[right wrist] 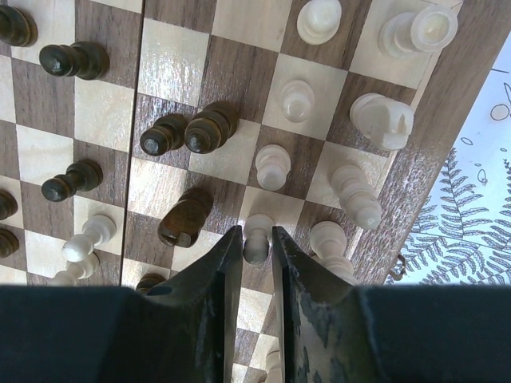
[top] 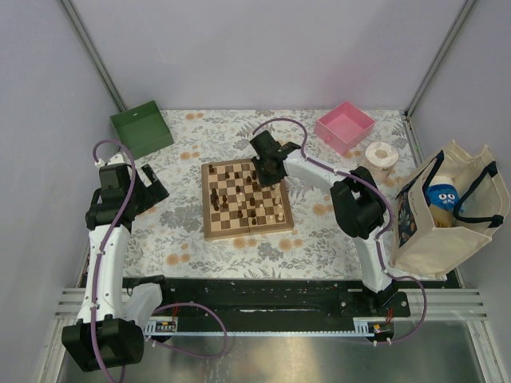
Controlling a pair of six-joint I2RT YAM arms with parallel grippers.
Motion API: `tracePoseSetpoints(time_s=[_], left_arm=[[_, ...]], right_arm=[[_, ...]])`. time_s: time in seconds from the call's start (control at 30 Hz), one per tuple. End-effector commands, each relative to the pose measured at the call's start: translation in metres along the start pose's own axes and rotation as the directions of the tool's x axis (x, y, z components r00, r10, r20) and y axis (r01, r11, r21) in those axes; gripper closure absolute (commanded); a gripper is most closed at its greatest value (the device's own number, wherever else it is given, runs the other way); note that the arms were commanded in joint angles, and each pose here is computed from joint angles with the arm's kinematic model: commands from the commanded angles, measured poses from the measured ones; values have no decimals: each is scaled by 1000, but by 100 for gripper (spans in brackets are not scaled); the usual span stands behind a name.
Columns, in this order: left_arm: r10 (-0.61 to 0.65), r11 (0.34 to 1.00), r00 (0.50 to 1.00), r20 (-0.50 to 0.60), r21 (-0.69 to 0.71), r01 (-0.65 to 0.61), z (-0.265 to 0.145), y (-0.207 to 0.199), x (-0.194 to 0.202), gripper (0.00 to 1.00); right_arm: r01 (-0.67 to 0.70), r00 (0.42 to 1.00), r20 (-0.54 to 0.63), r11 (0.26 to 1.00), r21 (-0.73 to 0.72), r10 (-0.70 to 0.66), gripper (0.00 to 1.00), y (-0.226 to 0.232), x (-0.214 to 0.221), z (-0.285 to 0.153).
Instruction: Set up the chess pieces on the board
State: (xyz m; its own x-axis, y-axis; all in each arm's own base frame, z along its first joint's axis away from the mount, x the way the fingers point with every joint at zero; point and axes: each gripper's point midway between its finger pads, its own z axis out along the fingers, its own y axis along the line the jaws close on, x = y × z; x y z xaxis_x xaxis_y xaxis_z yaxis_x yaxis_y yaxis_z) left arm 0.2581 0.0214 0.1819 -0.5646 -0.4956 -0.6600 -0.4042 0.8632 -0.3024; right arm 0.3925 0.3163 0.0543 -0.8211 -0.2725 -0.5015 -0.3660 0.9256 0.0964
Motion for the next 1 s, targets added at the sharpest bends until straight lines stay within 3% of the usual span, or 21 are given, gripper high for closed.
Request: tracePoseSetpoints(time_s=[0.0,0.63,0.97], left_arm=[[8,1000,999,32,26,-9,1,-4,-8,1],[8,1000,999,36,26,-9,0,-4,-9,1],[8,1000,999,35,29,-9,-1,-5,-9,1]], right_arm=[[1,998,65,1000,-12,0,69,2,-25,-15],[0,988,155,993,-116,18,61,21,-51,-62],[25,985,172,980,-195,9,60,54,-41,-82]])
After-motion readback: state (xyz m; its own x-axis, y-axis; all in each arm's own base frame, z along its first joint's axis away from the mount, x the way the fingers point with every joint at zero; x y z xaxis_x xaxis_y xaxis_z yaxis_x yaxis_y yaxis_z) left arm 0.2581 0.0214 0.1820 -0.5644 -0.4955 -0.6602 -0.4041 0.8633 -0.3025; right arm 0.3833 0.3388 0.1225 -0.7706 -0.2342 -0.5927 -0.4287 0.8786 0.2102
